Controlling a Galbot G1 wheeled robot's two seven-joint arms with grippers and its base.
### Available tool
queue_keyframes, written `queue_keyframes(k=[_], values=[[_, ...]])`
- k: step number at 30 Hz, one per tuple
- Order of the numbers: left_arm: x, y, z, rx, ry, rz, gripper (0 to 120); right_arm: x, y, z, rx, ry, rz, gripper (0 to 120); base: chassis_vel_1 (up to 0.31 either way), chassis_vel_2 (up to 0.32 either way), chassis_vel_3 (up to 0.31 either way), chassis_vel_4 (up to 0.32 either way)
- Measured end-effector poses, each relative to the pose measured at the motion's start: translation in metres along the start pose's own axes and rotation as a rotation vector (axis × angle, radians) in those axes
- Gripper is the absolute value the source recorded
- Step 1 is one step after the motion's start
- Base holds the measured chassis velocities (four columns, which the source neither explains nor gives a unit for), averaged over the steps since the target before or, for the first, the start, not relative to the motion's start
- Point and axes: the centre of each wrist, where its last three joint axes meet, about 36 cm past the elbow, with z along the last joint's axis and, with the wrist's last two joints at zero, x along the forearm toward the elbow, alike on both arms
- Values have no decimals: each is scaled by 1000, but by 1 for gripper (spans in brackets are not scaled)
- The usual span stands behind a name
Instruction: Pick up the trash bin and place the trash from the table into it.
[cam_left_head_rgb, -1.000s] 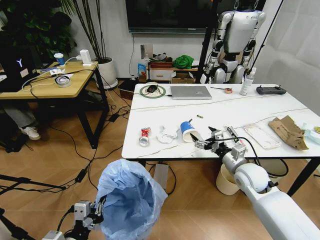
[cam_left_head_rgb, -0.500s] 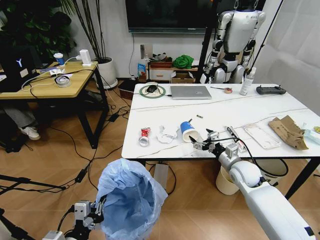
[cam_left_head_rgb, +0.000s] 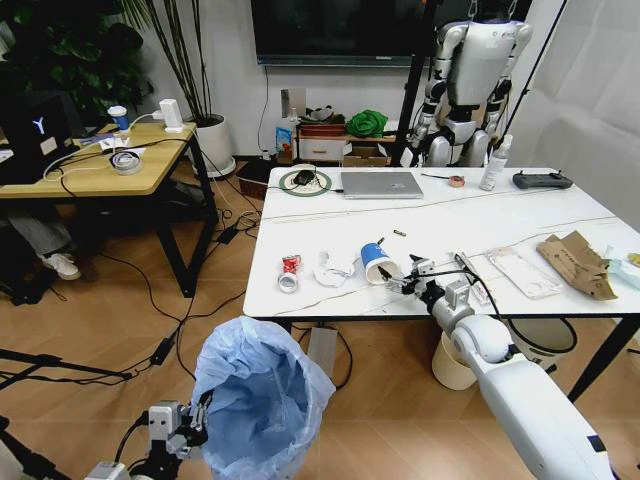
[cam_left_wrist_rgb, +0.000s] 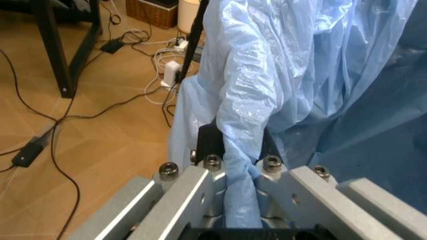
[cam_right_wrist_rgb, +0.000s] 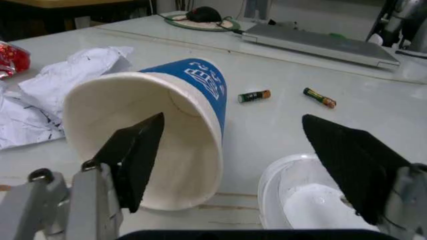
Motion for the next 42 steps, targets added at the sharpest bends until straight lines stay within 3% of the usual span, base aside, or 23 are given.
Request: queue_keyframes(k=[10,17,19,22,28,34,42], values=[[-1,0,0,0,1,6,0,-7,6,1,-15,1,-14,39,0,0,0,0],[-3,3,-2,-2,4,15,0,-11,10,3,-26,-1,-18,15,0,0,0,0],[-3,3,-2,-2,4,16,0,-11,10,3,-28,-2,-18,14,0,0,0,0],[-5,2,-3,-2,11,28,0,-13,11,2,-49,-13,-20,0,0,0,0,0],[-9,-1,-5,-4,20,61,0,-3,6,-12,-81,-65,-26,0,0,0,0,0],[-19,-7,-10,-3,34,125,0,46,7,-65,-154,-209,-105,0,0,0,0,0],[-25,-11,-10,0,63,157,0,105,30,-98,-190,-262,-232,0,0,0,0,0]])
